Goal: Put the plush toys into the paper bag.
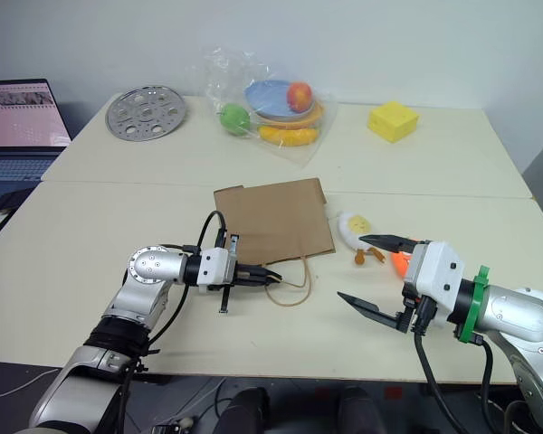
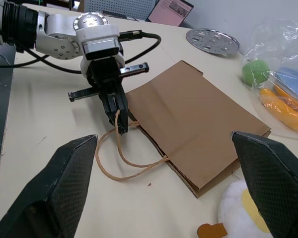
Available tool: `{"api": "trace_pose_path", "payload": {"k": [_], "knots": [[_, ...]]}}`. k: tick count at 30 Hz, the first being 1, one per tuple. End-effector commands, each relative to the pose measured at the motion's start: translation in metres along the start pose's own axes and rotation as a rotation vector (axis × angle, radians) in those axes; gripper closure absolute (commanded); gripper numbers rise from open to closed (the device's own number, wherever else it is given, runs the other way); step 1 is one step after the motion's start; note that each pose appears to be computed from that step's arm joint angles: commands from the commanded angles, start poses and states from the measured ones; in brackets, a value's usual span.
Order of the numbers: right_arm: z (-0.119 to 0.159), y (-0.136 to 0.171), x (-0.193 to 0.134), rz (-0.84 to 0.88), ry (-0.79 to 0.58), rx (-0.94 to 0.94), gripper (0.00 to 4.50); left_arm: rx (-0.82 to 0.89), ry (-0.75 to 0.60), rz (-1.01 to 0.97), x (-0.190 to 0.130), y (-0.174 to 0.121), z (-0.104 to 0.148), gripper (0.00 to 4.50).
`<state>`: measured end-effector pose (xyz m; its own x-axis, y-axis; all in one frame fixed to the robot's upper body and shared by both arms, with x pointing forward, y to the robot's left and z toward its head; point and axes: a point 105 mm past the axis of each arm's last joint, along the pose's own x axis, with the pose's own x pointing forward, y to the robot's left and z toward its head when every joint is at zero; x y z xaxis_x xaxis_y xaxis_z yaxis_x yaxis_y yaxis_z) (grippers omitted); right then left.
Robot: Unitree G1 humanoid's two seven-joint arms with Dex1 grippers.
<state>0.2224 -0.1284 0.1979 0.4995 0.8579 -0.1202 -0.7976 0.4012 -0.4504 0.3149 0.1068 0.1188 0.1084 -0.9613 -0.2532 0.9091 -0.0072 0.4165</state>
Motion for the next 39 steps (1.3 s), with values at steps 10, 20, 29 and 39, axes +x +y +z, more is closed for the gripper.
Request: {"api": "trace_pose_path", "payload": {"k": [10,20,29,39], "knots": [[0.007,-0.017,0.018,-0.139,-0.057,0.085,0.00,-0.281,-0.279,0.232,-0.013,0.068,0.104,4.48],[0.009,-0.029,0.046,-0.155,0.008,0.259,0.88,-0.302,-0.281,0.223,-0.014,0.067,0.107,4.50],[-0.002,-0.034,0.087,-0.186,-0.001,0.351,4.14,-0.288,-0.290,0.185,-0.011,0.063,0.113,4.50],[-0.018,-0.041,0.143,-0.217,-0.011,0.305,4.49,-0.295,-0.336,0.187,-0.012,0.062,0.122,4.50]]}}
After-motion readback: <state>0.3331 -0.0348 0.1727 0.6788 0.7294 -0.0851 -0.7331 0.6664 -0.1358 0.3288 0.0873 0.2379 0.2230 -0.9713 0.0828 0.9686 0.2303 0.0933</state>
